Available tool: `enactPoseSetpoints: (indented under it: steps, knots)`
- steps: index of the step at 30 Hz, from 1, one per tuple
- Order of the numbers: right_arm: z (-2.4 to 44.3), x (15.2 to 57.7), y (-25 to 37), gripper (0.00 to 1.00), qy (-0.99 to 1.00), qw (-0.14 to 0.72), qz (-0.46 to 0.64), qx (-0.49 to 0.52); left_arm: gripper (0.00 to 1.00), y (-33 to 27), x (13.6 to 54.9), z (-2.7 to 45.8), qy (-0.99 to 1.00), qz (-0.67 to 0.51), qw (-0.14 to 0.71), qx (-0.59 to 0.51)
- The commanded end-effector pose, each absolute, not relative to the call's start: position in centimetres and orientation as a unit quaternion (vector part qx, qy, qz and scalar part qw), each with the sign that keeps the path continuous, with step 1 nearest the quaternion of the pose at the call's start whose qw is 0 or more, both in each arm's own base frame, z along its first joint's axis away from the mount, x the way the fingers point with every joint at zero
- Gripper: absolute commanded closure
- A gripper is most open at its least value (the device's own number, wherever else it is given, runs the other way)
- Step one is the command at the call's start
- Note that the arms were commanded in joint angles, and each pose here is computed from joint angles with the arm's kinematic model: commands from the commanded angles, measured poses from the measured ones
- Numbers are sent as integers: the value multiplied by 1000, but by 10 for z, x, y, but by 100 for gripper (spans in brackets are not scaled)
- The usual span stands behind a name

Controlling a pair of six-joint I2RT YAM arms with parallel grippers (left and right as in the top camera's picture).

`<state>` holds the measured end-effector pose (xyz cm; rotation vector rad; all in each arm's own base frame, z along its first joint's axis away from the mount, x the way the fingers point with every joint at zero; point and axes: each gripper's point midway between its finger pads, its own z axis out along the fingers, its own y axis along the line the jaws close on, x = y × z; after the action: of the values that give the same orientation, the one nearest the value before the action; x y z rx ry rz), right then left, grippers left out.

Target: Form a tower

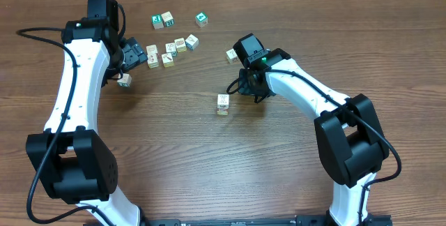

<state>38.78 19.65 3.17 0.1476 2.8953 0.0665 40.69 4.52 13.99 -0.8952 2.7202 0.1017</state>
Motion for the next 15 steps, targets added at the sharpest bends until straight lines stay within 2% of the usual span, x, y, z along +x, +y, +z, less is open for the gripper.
enactPoseSetpoints:
  steps: [1, 10, 15]
  knots:
    - [28, 387, 195, 60, 991, 118, 19, 52, 0, 45, 409, 150, 940, 31, 152, -304]
    - [28, 387, 195, 37, 991, 118, 19, 52, 1, 45, 409, 150, 940, 32, 152, -304]
    - [28, 387, 195, 12, 991, 118, 19, 52, 0, 45, 409, 150, 940, 32, 152, -304]
